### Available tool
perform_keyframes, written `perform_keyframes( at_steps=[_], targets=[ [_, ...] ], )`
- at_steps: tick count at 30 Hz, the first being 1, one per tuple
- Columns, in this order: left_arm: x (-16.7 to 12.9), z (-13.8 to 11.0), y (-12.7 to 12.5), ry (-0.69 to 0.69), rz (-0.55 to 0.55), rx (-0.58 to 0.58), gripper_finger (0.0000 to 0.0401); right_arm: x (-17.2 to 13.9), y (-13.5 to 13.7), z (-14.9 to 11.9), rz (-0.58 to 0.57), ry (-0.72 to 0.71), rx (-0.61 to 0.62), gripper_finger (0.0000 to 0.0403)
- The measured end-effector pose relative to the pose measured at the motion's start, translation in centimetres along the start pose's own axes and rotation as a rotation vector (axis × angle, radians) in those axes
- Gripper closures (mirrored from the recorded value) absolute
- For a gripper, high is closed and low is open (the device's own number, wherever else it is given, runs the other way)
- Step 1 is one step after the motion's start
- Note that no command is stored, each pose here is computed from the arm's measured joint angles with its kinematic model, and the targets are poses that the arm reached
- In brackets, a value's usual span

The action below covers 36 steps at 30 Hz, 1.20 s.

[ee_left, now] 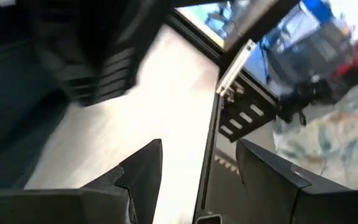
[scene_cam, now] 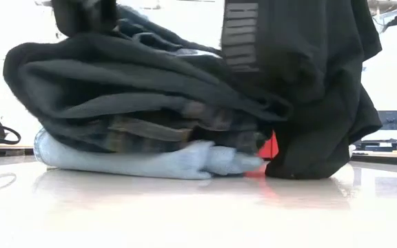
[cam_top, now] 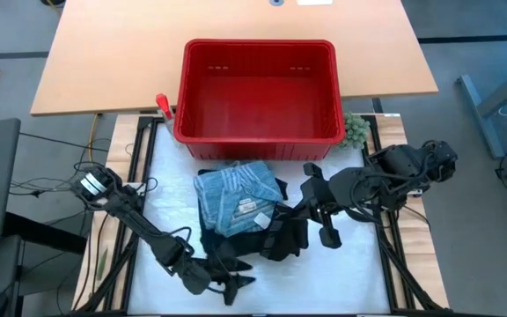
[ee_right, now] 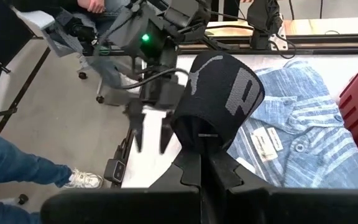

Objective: Fold Laundry from Bin
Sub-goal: Fold the black underwear

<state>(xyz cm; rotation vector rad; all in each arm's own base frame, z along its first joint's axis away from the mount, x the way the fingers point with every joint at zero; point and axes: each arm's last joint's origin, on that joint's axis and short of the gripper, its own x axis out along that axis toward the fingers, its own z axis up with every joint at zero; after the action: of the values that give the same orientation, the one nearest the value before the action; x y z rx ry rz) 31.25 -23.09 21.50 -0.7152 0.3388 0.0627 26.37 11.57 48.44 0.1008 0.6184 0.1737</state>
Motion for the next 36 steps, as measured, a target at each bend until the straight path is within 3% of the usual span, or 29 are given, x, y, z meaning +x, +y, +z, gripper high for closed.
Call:
perform_keyframes(
  at_steps=[4,9,17,28,36],
  targets=[
    [2.3,-0.1,-0.5,0.082,0.067,0.083,0.0209,-0.1,0.0,0.0,0.001,-0.003,0.003,0.0381],
    [4.0,-0.4,-0.2,0.143,0.122,-0.001,0.0209,-0.8,-0.1,0.1,0.013,-0.019,0.043,0.0377],
    [4.4,0.4,0.6,-0.018,0.247,0.02,0.0209,-2.5,1.3,0.0,0.082,-0.077,0.054,0.0378],
    [4.9,1.7,1.4,-0.137,0.315,0.073,0.0209,-3.0,2.5,-0.3,0.128,-0.084,0.032,0.0376],
    [5.2,3.1,-0.5,-0.233,0.162,0.191,0.0229,-4.0,2.9,-0.4,0.155,-0.101,0.03,0.0378]
  ],
)
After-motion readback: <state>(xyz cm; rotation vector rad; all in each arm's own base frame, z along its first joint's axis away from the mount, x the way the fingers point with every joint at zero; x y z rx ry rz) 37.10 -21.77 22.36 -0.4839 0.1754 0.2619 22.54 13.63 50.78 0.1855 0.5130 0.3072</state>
